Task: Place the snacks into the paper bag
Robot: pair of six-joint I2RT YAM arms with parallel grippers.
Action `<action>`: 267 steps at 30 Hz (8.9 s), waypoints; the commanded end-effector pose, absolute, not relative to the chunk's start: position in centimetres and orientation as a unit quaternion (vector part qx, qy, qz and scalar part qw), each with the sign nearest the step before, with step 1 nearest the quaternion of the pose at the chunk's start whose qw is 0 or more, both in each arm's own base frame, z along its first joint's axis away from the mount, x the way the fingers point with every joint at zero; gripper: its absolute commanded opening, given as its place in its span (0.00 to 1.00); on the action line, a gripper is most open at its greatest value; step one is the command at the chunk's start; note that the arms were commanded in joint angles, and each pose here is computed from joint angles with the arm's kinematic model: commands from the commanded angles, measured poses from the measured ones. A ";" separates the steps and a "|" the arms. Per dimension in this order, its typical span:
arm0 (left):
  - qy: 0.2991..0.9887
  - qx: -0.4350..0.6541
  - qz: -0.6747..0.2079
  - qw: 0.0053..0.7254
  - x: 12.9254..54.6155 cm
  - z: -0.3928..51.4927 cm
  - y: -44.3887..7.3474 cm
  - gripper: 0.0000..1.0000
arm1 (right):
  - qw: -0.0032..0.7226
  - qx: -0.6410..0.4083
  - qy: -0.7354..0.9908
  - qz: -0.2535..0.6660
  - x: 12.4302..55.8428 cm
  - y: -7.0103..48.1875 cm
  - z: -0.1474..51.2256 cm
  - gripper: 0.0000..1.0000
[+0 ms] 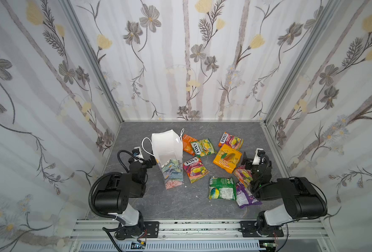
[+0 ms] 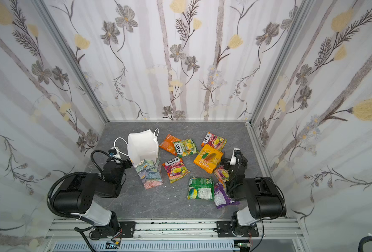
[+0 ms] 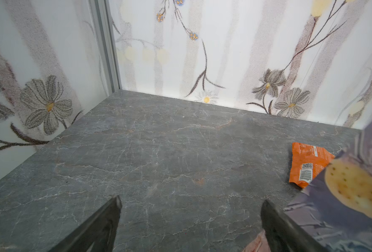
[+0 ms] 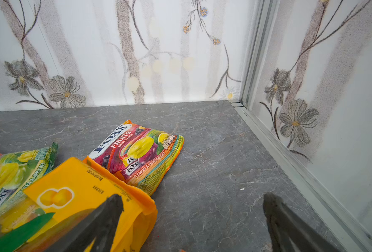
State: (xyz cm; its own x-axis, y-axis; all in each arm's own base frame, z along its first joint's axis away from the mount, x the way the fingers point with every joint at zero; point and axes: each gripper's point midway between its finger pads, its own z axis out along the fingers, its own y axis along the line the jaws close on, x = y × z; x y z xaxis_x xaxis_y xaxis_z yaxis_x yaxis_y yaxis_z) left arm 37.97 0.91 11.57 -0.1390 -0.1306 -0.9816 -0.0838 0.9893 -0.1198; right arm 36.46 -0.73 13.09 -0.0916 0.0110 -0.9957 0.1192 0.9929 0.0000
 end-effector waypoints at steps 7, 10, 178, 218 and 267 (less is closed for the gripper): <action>0.739 -0.073 -0.017 0.670 38.3 12.8 1.1 1.00 | 0.673 0.046 0.738 -0.030 37.2 -0.9 13.4 1.00; 0.738 -0.073 -0.017 0.670 38.3 12.8 1.1 1.00 | 0.675 0.044 0.736 -0.024 37.2 -0.9 13.6 1.00; 0.794 -0.025 -0.253 0.553 26.1 27.9 -6.9 1.00 | 0.303 -0.049 0.830 0.467 30.7 29.3 10.4 0.00; 0.791 -0.023 -0.254 0.556 25.9 28.0 -6.9 1.00 | 0.484 -0.157 0.679 0.530 27.8 29.1 33.4 0.00; 0.790 -0.023 -0.255 0.557 25.9 28.0 -6.9 1.00 | 0.599 -0.292 0.556 0.498 21.1 39.9 50.0 0.00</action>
